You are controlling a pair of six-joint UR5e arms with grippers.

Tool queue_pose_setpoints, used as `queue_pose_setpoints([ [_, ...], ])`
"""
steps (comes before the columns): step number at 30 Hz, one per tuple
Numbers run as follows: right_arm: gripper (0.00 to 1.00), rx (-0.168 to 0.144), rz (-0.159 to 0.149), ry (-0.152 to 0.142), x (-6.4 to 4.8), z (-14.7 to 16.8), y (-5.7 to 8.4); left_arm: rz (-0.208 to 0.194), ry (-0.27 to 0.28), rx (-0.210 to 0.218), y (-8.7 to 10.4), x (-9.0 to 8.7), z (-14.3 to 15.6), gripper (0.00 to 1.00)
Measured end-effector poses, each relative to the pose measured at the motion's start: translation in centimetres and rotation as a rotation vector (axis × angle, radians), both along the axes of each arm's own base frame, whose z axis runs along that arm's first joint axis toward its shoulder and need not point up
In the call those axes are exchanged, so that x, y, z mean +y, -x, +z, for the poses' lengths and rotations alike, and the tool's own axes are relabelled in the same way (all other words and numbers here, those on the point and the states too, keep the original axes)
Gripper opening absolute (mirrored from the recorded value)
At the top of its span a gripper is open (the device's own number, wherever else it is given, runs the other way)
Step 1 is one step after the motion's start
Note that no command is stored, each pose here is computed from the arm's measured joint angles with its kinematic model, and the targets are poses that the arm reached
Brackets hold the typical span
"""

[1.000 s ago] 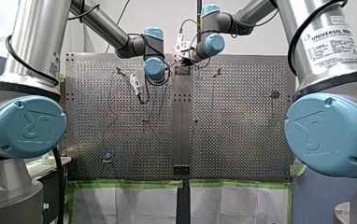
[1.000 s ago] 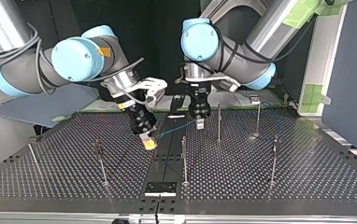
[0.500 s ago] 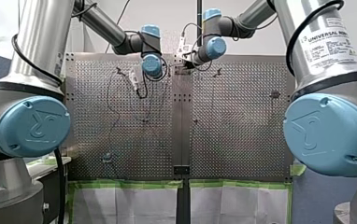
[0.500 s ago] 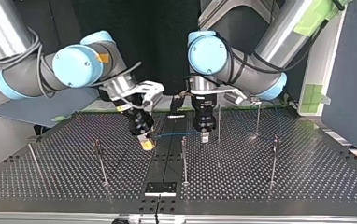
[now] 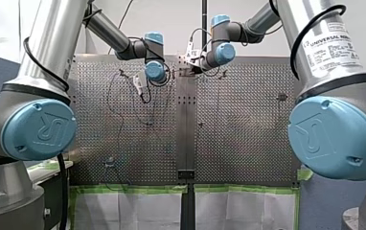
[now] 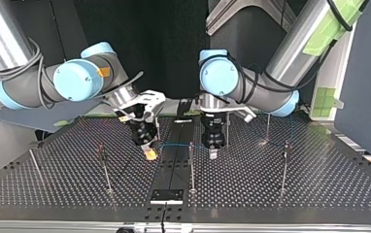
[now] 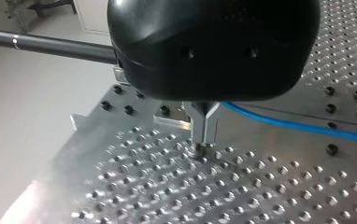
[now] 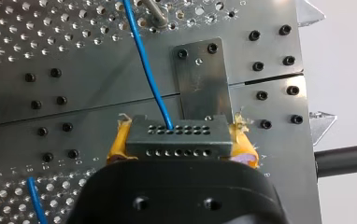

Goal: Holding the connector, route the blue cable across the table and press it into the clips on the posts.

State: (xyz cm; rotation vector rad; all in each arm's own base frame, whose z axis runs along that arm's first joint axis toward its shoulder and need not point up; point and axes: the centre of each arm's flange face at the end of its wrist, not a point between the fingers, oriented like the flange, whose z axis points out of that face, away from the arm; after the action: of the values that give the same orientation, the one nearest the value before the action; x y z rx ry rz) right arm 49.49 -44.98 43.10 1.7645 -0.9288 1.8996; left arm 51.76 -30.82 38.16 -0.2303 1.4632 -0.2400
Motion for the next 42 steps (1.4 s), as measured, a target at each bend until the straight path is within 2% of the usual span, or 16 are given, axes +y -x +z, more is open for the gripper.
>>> queue_pose_setpoints([
  [5, 0.0, -0.008, 0.0, -0.003, -0.9, 0.0, 0.2, -0.003, -0.02, 0.023, -1.4, -0.2, -0.6, 0.0],
  [8, 0.0, -0.009, -0.006, -0.01, -1.9, -0.5, 0.6, 0.004, -0.022, 0.024, -2.5, -0.1, -0.9, 0.0],
  [17, 0.0, -0.016, -0.028, -0.02, -5.2, -1.6, 1.7, 0.017, -0.015, -0.02, -5.6, 1.9, 1.6, 0.0],
  [21, 0.0, -0.024, -0.038, -0.019, -6.3, -1.4, 2.4, 0.018, -0.017, -0.019, -5.8, 2.1, 1.9, 0.0],
  [26, 0.0, -0.025, -0.048, -0.018, -7.1, -1.4, 3.1, 0.011, -0.025, 0.0, -5.4, 1.8, 1.7, 0.0],
  [28, 0.0, -0.024, -0.05, -0.018, -7.3, -1.4, 3.3, 0.007, -0.027, 0.007, -5.2, 1.6, 1.6, 0.04],
  [29, 0.0, -0.023, -0.051, -0.019, -7.3, -1.4, 3.4, 0.005, -0.028, 0.01, -5.1, 1.5, 1.6, 0.29],
  [30, 0.0, -0.023, -0.051, -0.018, -7.3, -1.4, 3.4, 0.003, -0.029, 0.013, -5.0, 1.4, 1.6, 0.41],
  [31, 0.0, -0.022, -0.051, -0.019, -7.3, -1.4, 3.4, 0.001, -0.031, 0.018, -4.9, 1.3, 1.5, 0.41],
  [32, 0.0, -0.022, -0.051, -0.019, -7.4, -1.4, 3.4, -0.002, -0.033, 0.024, -4.8, 1.1, 1.5, 0.61],
  [33, 0.0, -0.021, -0.051, -0.019, -7.4, -1.4, 3.4, -0.003, -0.035, 0.031, -4.7, 1.0, 1.4, 0.75],
  [34, 0.0, -0.021, -0.051, -0.019, -7.4, -1.4, 3.5, -0.004, -0.037, 0.037, -4.5, 0.9, 1.3, 0.75],
  [36, 0.0, -0.019, -0.051, -0.019, -7.3, -1.5, 3.5, -0.006, -0.043, 0.05, -4.3, 0.7, 1.2, 1.0],
  [42, 0.0, -0.019, -0.051, -0.017, -7.1, -1.0, 3.6, -0.012, -0.082, 0.089, -3.5, 0.2, 0.9, 1.0],
])
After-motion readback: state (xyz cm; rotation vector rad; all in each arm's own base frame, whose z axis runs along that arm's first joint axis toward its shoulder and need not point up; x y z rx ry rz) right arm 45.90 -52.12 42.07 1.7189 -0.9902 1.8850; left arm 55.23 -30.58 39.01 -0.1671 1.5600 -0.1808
